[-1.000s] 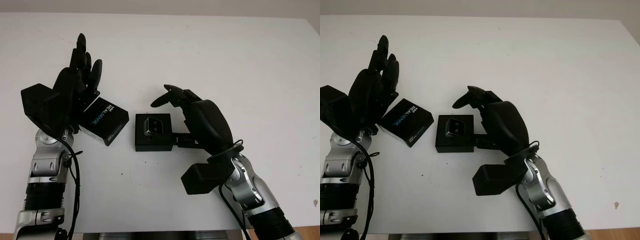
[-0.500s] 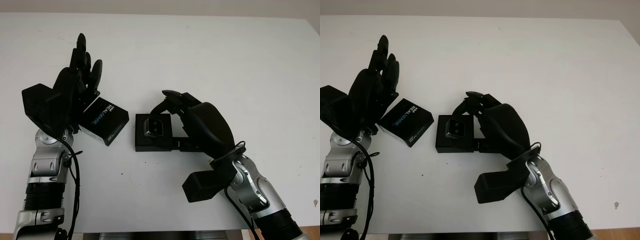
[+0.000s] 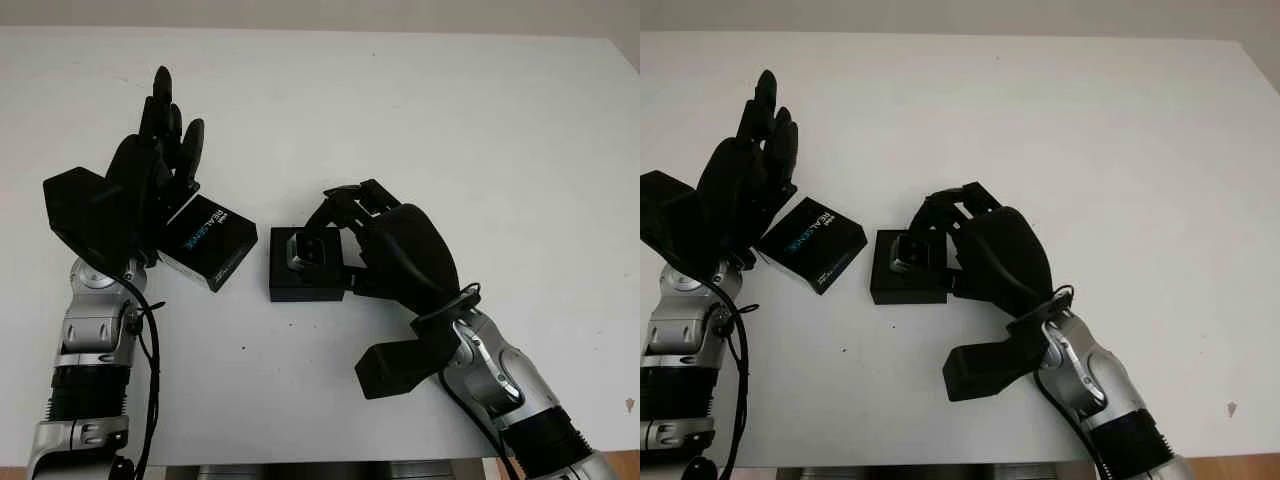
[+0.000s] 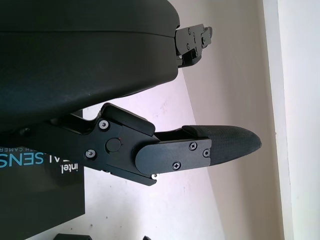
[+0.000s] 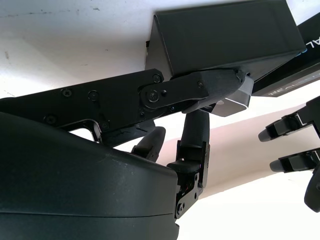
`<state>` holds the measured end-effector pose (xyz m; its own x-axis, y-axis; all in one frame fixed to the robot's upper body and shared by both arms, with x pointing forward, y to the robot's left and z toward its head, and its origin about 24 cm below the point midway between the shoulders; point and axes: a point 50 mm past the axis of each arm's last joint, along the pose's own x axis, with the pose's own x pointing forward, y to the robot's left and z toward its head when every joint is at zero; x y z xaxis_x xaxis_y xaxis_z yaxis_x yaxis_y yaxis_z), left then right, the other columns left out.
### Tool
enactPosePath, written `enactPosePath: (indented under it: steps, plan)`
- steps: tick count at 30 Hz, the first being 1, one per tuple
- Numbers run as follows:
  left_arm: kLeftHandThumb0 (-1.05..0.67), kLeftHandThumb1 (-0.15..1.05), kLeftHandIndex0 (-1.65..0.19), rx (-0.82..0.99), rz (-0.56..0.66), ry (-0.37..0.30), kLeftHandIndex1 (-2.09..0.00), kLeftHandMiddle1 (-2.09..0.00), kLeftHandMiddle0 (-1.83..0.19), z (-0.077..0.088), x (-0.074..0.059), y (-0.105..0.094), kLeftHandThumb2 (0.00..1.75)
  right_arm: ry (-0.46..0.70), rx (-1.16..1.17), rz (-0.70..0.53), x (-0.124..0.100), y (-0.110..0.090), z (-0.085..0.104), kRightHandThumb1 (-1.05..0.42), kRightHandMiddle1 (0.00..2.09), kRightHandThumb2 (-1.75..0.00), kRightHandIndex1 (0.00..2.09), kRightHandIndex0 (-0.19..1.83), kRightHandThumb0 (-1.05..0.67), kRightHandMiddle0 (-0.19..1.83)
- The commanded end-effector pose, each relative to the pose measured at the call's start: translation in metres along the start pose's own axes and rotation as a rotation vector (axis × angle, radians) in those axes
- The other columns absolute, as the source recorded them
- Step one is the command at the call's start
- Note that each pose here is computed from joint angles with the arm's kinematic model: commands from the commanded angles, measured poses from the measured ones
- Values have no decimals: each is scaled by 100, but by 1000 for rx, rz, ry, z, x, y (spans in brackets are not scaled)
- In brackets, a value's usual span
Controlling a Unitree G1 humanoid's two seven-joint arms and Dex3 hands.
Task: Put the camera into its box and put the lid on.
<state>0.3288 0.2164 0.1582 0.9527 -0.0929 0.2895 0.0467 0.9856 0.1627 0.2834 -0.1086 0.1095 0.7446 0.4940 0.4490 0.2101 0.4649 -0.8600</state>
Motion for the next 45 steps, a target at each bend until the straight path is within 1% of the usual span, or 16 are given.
enactPosePath:
  steps: [1, 7, 11, 16, 19, 25, 27, 34, 36, 41, 45]
  plan:
    - [-76, 105, 19, -13, 10, -23, 0, 0, 19, 2, -2, 1, 52, -9, -4, 5, -1, 3, 0, -98, 151, -5, 98, 17, -46, 40]
    - [-74, 105, 19, -14, 8, -24, 0, 0, 19, 2, -2, 1, 52, -30, 7, -15, 0, 4, 1, -102, 158, -6, 106, 16, -45, 39]
    - [-77, 105, 19, -9, 8, -21, 0, 0, 19, 3, -1, 1, 52, -45, 26, -42, 2, 2, 2, -103, 162, -6, 112, 15, -45, 38]
    - [-76, 105, 19, -11, 12, -25, 0, 0, 19, 4, -1, 0, 52, -62, 56, -72, 4, -3, 1, -103, 169, -5, 118, 13, -44, 37]
    - [-76, 105, 19, -10, 11, -23, 0, 0, 19, 4, -1, 0, 52, -63, 87, -81, 5, -7, 1, -102, 170, -5, 118, 12, -43, 37]
    - [-74, 105, 19, -19, 10, -26, 0, 0, 19, 4, -1, 0, 52, -71, 114, -87, 5, -19, 2, -103, 168, -6, 113, 11, -44, 35]
    - [-75, 105, 19, -22, 13, -27, 0, 0, 19, 3, -1, -1, 52, -74, 111, -87, 5, -23, 2, -102, 161, -5, 107, 13, -43, 37]
    - [-74, 105, 19, -24, 18, -28, 0, 0, 19, 3, -1, -2, 50, -70, 100, -86, 5, -28, 1, -100, 154, -5, 98, 19, -42, 43]
    - [-74, 105, 19, -19, 16, -29, 0, 0, 19, 3, 0, -2, 51, -58, 114, -69, 6, -28, 1, -100, 154, -5, 97, 20, -43, 43]
    - [-75, 105, 19, -26, 17, -22, 0, 0, 19, 3, 0, -2, 49, 18, 202, 4, 6, -27, 1, -99, 156, -5, 92, 21, -41, 42]
    - [-77, 105, 19, -24, 19, -25, 0, 0, 19, 4, 0, -3, 49, 54, 202, 68, 6, -26, 1, -99, 157, -5, 88, 20, -41, 43]
